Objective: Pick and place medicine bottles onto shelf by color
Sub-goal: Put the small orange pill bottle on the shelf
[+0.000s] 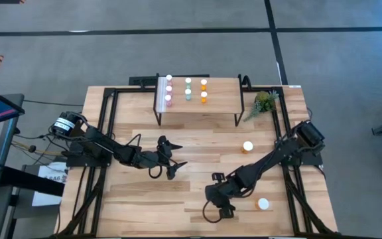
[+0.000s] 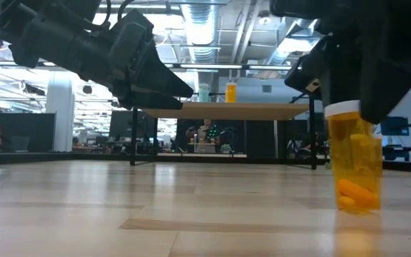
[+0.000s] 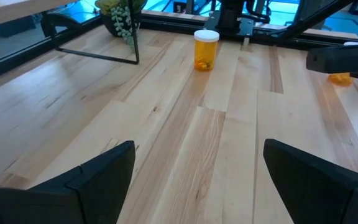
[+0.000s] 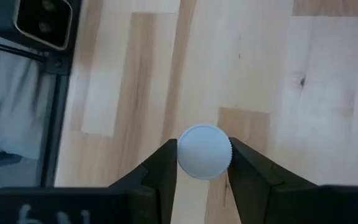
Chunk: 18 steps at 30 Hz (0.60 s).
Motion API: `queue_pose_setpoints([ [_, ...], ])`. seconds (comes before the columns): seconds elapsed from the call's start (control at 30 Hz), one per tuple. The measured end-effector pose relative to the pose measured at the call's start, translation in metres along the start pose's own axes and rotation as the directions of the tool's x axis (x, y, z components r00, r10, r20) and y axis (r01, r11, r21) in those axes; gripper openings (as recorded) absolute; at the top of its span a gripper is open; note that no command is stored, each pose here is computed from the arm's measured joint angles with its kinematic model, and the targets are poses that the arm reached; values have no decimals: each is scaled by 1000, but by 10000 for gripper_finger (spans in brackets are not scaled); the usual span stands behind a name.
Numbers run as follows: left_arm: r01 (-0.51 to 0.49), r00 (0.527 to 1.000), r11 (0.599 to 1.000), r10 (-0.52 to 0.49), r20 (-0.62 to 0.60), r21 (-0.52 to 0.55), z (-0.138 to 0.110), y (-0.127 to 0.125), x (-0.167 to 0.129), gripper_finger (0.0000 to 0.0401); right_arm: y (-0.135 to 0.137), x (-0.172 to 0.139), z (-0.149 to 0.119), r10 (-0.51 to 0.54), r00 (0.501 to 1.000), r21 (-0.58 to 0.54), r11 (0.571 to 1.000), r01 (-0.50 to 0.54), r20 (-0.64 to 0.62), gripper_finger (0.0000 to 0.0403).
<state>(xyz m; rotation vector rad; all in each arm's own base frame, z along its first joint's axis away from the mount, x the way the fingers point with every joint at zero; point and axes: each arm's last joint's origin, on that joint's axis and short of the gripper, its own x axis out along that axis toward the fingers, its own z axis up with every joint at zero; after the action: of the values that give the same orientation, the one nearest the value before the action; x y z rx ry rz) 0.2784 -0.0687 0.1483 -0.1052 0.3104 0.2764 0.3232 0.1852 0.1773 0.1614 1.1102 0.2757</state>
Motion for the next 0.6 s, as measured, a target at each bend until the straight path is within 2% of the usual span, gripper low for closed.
queue_pose_setpoints([
  [0.6, 2, 1000, 1000, -2, 0, -9, 0, 0, 0, 344, -32, -48, 18, -30, 997, -31, 999, 32, 70, 145],
])
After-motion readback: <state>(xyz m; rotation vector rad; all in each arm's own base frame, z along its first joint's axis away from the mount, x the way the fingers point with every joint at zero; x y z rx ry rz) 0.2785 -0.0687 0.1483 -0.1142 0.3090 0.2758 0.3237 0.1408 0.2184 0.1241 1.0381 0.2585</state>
